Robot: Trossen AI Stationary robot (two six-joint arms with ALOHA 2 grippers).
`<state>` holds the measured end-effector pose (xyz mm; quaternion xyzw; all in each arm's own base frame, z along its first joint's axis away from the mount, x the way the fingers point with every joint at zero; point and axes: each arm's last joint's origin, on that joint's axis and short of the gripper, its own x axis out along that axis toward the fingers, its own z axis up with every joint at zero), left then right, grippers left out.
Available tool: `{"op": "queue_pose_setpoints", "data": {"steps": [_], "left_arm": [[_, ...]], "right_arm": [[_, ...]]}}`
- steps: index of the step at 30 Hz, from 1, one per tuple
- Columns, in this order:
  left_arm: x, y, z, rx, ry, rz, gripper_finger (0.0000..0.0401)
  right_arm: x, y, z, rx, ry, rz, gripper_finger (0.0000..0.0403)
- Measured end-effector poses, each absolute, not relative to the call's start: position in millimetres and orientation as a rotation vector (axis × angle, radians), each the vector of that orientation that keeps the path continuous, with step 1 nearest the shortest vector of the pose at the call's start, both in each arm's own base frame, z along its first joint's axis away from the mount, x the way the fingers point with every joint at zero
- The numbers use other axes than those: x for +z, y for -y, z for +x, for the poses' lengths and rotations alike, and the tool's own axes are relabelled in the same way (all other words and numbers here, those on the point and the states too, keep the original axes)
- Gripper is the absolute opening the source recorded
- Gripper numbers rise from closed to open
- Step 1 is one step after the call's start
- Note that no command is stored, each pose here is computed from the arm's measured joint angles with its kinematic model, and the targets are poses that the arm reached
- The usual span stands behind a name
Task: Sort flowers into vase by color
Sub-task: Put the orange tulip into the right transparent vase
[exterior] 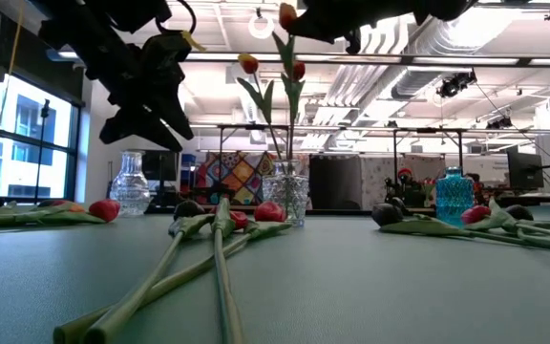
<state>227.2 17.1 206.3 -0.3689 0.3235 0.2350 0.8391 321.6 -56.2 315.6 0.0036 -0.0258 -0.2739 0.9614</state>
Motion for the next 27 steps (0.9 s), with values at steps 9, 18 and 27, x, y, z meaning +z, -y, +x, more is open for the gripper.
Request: {"op": "queue_pose_setpoints", "data": {"steps": [9, 18, 27], "left_arm": [[221.3, -17.9, 204.7, 0.581, -0.650, -0.821, 0.0112], [222.4, -17.3, 168.9, 0.719, -0.789, -0.780, 0.0080], [223.8, -16.9, 161.1, 0.752, -0.798, -0.807, 0.0076]], "right_arm": [[315.0, 55.3, 320.3, -0.525, 0.038, 0.051, 0.0063], [322.6, 51.7, 315.7, -0.530, 0.073, 0.073, 0.0162], [312.3, 60.2, 309.7, -0.663, -0.044, 0.130, 0.0167]]}}
